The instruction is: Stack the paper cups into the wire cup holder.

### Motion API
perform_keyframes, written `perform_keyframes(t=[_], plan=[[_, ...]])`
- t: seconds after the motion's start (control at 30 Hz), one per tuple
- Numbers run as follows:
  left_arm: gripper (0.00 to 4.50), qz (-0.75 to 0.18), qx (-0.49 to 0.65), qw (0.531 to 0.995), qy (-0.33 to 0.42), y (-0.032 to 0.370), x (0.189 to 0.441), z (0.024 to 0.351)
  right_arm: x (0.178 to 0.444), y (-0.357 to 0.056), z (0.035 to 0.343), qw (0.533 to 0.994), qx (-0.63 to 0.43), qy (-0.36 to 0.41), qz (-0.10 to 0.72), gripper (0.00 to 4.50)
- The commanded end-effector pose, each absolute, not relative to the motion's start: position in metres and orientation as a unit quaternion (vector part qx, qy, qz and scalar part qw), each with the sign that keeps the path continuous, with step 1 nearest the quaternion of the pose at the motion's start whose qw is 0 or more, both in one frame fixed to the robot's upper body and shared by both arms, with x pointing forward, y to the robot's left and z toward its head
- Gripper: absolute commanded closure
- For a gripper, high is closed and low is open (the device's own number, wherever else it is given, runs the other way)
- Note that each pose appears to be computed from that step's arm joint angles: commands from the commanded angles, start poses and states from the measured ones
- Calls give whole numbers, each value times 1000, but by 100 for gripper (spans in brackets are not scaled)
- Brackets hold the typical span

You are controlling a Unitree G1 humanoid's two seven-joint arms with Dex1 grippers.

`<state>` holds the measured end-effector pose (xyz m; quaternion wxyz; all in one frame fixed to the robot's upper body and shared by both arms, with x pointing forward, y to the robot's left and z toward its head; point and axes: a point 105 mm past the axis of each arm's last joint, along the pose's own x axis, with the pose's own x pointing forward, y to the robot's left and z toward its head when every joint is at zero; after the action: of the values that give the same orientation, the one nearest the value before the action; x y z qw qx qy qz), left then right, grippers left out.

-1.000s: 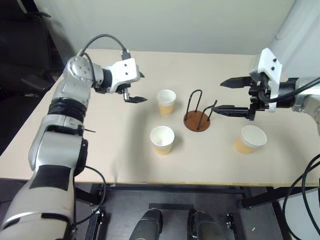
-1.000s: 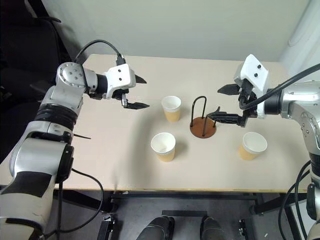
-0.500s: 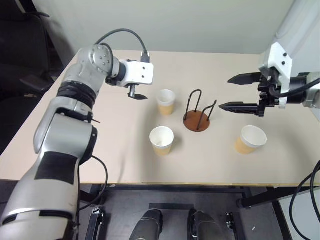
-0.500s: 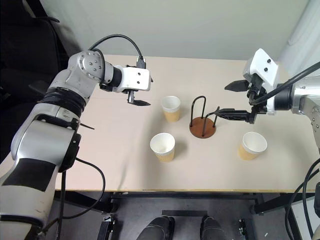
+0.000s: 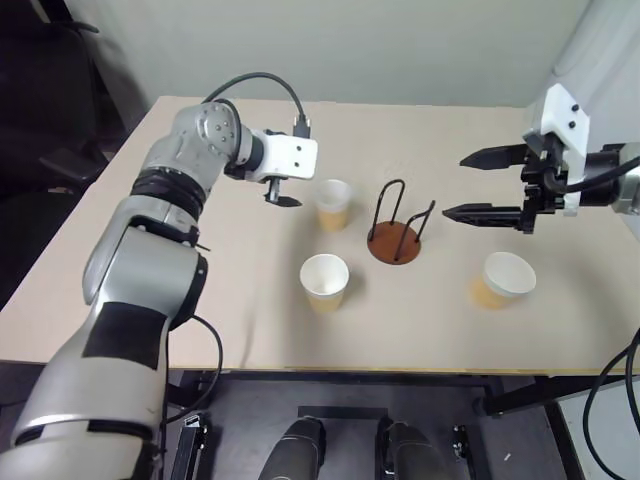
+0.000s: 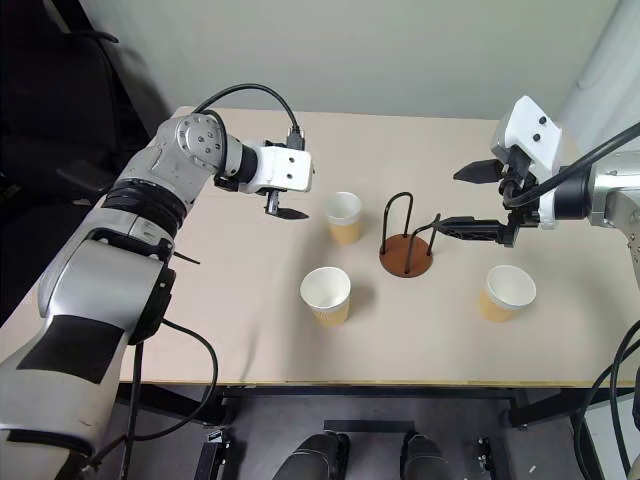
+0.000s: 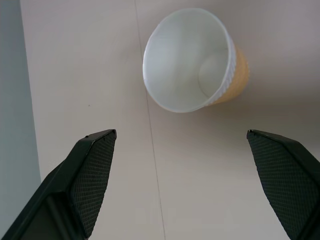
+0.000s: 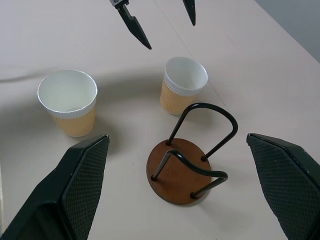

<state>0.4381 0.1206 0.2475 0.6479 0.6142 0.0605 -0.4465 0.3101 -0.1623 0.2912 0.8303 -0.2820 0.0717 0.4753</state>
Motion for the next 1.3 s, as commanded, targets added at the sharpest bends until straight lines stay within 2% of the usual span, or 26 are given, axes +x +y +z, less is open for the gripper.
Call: perform_keyframes(t=[0.03, 0.57, 0.7, 0.97, 1.3], plan=[[0, -455, 618, 639, 50, 114, 436, 248, 307, -162, 299, 827, -299, 60, 472, 2], [0, -476, 603, 638, 40, 92, 436, 230, 307, -162, 296, 828, -298, 66, 469, 2], [0, -475, 602, 641, 31, 89, 436, 237, 306, -163, 296, 829, -298, 68, 468, 2], [0, -463, 608, 644, 24, 97, 433, 274, 307, -165, 297, 830, -299, 71, 466, 2], [0, -465, 620, 630, 40, 101, 434, 259, 309, -163, 297, 829, -297, 68, 468, 2]])
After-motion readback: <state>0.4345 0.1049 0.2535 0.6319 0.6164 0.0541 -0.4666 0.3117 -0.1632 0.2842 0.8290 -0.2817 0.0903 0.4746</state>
